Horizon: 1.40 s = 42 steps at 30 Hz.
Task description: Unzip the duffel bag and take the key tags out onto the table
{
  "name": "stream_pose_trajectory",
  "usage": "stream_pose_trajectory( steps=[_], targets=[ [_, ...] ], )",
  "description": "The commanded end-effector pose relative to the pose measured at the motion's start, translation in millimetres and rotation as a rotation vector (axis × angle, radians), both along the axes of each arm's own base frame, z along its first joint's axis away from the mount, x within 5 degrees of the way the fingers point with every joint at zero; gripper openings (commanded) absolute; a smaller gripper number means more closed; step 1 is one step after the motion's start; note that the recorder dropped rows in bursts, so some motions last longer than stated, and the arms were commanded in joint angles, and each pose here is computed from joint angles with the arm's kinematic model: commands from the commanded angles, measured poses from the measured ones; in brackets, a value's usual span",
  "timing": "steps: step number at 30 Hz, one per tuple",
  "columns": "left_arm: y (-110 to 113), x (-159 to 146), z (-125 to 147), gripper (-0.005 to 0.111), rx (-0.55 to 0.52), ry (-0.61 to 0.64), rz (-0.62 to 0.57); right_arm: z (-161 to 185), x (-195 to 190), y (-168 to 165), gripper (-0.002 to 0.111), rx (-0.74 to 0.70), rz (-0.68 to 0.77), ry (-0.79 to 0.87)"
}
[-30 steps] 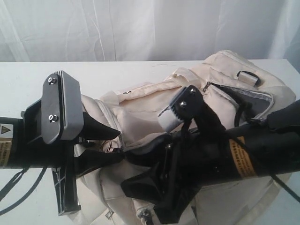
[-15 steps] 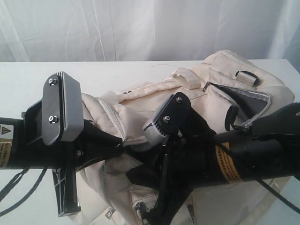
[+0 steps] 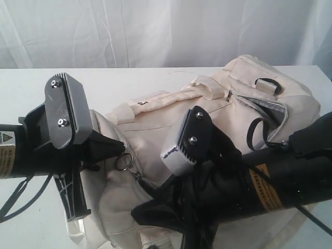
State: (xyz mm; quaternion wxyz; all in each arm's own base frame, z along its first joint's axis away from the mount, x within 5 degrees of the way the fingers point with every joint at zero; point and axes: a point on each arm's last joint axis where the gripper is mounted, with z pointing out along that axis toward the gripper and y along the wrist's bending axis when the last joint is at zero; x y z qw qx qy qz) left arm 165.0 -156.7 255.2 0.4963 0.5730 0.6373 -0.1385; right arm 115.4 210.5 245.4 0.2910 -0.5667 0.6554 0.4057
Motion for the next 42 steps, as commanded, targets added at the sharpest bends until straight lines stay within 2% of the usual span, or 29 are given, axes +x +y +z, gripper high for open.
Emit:
stream_pose_trajectory(
  steps=[1, 2, 3, 4, 6, 7, 10, 12, 16, 20, 27, 31, 35, 40, 42],
  targets=[
    [-3.0, -9.0, 7.0, 0.001, -0.059, 0.047, -0.062, 6.1, 1.0, 0.4, 0.006, 0.017, -0.042, 0.015],
    [-3.1, -12.1, 9.5, 0.001, -0.078, 0.058, -0.077, 7.4, 1.9, 1.0, 0.012, 0.026, -0.052, 0.019],
    [-2.9, -17.7, 14.5, 0.001, -0.113, 0.078, -0.1, 13.2, 5.8, 3.6, 0.026, 0.06, -0.092, 0.027],
    [-2.3, -20.4, 17.4, 0.001, -0.127, 0.079, -0.109, 17.4, 9.3, 5.2, 0.034, 0.084, -0.126, 0.025],
    [5.0, -24.0, 30.0, 0.014, -0.149, 0.009, -0.071, 36.3, 19.0, 11.4, 0.063, 0.169, -0.199, 0.023],
    [9.8, -24.4, 36.7, 0.024, -0.172, -0.01, -0.021, 46.0, 19.5, 13.0, 0.067, 0.192, -0.183, -0.002],
    [19.2, -32.9, 51.4, 0.052, -0.321, 0.096, 0.085, 72.9, 19.8, 5.4, 0.064, 0.188, -0.167, -0.214],
    [18.3, -40.1, 54.6, 0.059, -0.379, 0.182, 0.061, 85.7, 20.1, -2.7, 0.063, 0.206, -0.221, -0.294],
    [15.3, -46.4, 54.1, 0.059, -0.438, 0.329, 0.043, 97.8, 21.4, -12.7, 0.062, 0.232, -0.307, -0.366],
    [13.3, -51.3, 54.3, 0.059, -0.459, 0.405, 0.013, 93.0, 27.0, -13.2, 0.062, 0.196, -0.323, -0.445],
    [14.1, -49.4, 54.2, 0.059, -0.485, 0.447, 0.057, 41.4, 31.7, -5.3, 0.062, 0.037, -0.228, -0.434],
    [16.3, -44.4, 51.4, 0.059, -0.504, 0.463, 0.131, 20.5, 24.7, -8.3, 0.062, -0.008, -0.181, -0.387],
    [19.4, -44.8, 35.9, 0.059, -0.479, 0.487, 0.173, 9.7, 27.0, -14.4, 0.051, -0.058, -0.224, -0.411],
    [23.4, -50.3, 11.3, 0.059, -0.456, 0.591, 0.225, 0.5, 25.6, -15.6, 0.039, -0.094, -0.17, -0.464],
    [24.3, -51.5, 6.7, 0.059, -0.448, 0.605, 0.233, 0.6, 27.8, -13.9, 0.03, -0.101, -0.155, -0.493]
  ],
)
